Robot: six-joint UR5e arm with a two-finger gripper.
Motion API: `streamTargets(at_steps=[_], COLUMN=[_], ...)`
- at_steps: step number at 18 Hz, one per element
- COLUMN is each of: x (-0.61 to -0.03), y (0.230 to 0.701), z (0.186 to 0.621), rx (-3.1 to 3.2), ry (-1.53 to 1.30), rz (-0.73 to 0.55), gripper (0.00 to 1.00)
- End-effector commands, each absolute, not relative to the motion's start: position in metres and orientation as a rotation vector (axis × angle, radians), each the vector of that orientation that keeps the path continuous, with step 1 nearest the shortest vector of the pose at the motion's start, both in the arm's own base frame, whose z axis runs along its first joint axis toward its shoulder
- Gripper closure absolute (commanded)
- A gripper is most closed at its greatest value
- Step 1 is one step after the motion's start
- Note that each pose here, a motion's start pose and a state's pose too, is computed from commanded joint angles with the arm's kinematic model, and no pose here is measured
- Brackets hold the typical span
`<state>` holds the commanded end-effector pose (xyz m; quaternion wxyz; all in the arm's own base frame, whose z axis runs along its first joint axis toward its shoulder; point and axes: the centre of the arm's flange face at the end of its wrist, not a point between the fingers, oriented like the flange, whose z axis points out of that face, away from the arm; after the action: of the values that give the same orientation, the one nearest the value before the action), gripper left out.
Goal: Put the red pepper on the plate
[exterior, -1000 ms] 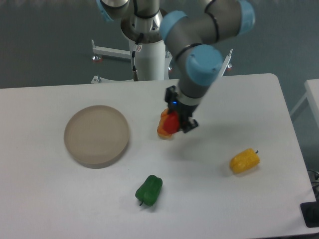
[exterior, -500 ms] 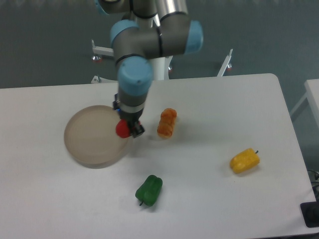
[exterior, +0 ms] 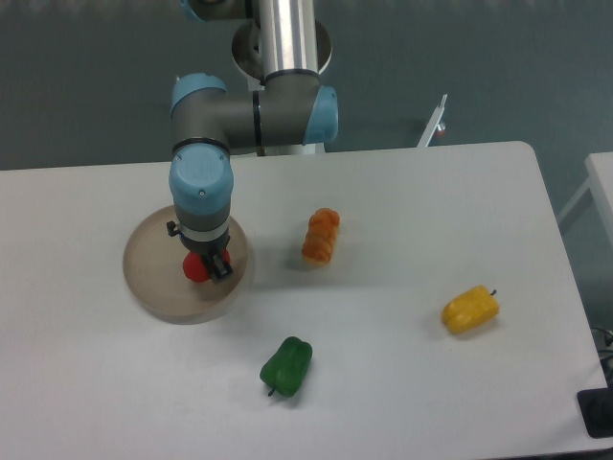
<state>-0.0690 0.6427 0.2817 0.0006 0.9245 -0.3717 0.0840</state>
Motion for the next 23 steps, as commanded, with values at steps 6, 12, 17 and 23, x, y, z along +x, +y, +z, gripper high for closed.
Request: streamTargets(at_steps=[6,12,17,23], x=[-0.078,-0.214,-0.316,-0.381], y=[0.647,0.643,0.603,0.562], z=[0.308,0.380,0.390,0.372], rx=[2.943,3.129,3.056,2.909], ry=[-1.173,-0.978,-1.119,-1.202], rz=[0.215,0.033,0.002,-0.004], gripper=[0.00,0.00,0.00,0.00])
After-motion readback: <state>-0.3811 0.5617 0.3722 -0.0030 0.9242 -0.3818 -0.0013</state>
